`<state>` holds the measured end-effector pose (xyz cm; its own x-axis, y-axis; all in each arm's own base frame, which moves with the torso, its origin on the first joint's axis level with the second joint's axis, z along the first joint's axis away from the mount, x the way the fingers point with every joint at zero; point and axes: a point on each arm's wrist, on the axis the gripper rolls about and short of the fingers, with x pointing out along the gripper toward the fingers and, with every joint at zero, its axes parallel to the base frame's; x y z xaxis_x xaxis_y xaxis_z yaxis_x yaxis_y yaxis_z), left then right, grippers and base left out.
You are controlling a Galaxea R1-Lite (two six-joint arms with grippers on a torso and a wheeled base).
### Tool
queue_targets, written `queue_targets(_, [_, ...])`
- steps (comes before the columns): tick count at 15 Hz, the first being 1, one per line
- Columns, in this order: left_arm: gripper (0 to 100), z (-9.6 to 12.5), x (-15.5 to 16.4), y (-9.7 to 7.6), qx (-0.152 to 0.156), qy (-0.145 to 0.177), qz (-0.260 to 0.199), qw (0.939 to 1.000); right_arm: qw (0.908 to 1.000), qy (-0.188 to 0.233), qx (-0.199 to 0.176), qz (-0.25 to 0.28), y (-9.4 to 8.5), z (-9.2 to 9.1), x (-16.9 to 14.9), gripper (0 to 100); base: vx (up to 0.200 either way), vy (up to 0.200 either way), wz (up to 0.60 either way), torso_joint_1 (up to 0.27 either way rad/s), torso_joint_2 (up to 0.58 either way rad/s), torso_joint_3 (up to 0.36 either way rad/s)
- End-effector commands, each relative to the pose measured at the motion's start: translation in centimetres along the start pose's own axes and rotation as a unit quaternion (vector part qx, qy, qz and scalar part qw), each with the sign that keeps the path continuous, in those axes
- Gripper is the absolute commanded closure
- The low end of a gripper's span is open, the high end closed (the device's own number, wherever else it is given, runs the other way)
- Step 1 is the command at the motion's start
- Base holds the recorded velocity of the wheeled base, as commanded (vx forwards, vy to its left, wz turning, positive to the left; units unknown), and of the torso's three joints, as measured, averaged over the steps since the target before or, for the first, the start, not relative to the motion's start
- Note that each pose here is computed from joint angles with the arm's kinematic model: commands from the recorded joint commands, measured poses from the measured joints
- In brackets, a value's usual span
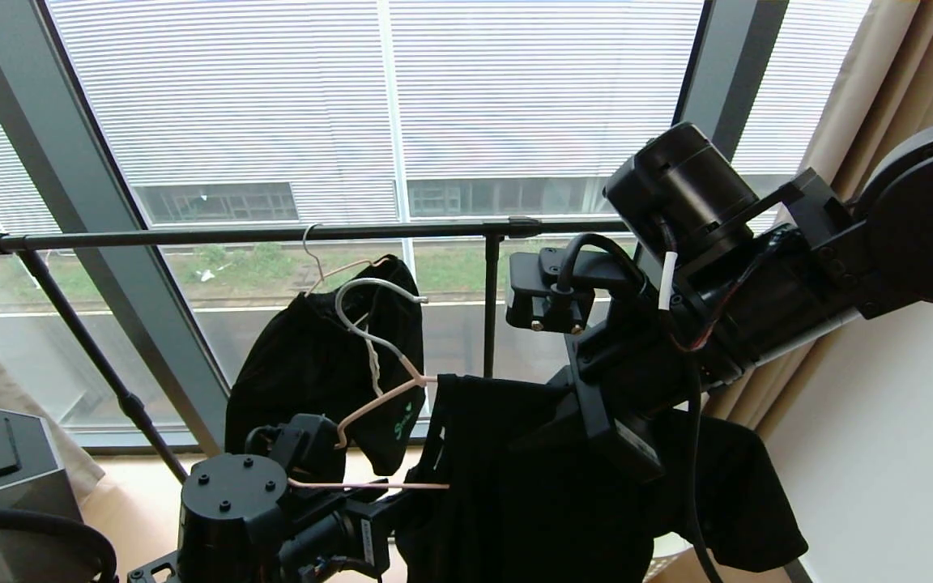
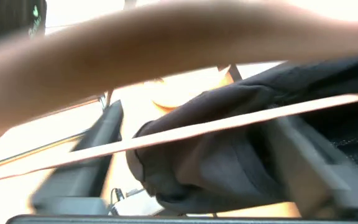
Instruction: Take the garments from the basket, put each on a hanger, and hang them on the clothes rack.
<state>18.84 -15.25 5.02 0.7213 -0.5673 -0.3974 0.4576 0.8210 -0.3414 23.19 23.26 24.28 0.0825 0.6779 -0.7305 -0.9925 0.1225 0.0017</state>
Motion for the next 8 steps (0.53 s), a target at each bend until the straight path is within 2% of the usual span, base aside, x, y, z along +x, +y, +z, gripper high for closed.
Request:
queue_targets(1, [100,-0.1,0.0,0.0,0.001,0.001,-0.002,1.0,1.0,0.003,0.001,0.003,-0.1,-0.1,0.3,100,0.0,0.0,0.0,0.0,0.0,0.0])
queue_targets(8, [100,-0.1,-0.1,0.2,-0.001,0.0,0.0,1.0,0.9996,0.009,0.025,-0.003,-1.2,-1.4,-0.1,100,0.0,0.0,0.0,0.0,0.0,0.0])
